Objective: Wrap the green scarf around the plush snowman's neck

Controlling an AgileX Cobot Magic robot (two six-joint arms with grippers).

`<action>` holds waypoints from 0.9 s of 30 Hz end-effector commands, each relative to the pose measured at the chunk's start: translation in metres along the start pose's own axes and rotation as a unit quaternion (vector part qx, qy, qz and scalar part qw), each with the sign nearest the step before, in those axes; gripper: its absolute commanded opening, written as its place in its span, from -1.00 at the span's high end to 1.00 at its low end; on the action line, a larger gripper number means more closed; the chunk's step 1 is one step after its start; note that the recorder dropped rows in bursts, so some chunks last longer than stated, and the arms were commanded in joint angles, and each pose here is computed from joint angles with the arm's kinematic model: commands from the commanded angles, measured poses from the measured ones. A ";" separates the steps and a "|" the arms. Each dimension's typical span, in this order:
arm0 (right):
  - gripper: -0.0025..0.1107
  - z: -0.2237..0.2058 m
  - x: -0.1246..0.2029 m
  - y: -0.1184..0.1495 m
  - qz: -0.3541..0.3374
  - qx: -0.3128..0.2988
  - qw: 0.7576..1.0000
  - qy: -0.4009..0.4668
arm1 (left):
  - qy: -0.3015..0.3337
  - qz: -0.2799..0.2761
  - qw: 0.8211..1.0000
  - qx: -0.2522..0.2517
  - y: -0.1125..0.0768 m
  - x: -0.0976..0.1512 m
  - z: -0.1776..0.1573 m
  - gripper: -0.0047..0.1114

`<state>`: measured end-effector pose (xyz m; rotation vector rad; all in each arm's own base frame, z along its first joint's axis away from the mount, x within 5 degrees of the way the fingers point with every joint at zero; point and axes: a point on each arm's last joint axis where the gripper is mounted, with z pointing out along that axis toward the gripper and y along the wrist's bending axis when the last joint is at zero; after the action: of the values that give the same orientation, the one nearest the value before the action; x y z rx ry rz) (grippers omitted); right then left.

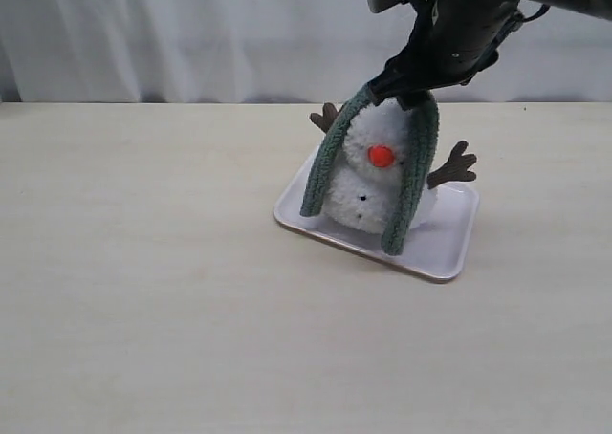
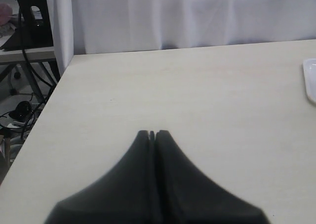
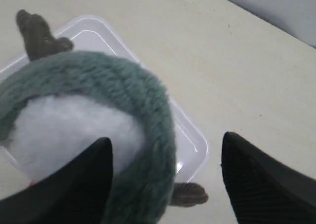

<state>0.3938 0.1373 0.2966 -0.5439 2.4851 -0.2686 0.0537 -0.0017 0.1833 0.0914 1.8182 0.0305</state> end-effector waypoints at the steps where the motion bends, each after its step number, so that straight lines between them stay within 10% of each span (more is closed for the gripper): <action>1: -0.12 -0.027 -0.001 -0.008 0.016 -0.010 1.000 -0.016 | -0.007 0.000 1.000 -0.002 0.000 -0.001 0.000 0.92; 12: 0.00 -0.033 0.032 -0.032 0.108 -0.212 0.971 -0.014 | -0.007 0.000 1.000 -0.002 0.000 -0.001 0.000 0.92; 27: 0.07 0.020 0.108 0.002 0.116 -0.209 0.968 -0.073 | -0.007 0.000 1.000 -0.002 0.000 -0.001 0.000 0.92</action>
<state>0.3254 0.0852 0.2289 -0.3997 2.5120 0.4121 0.0537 -0.0017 0.1833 0.0914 1.8182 0.0305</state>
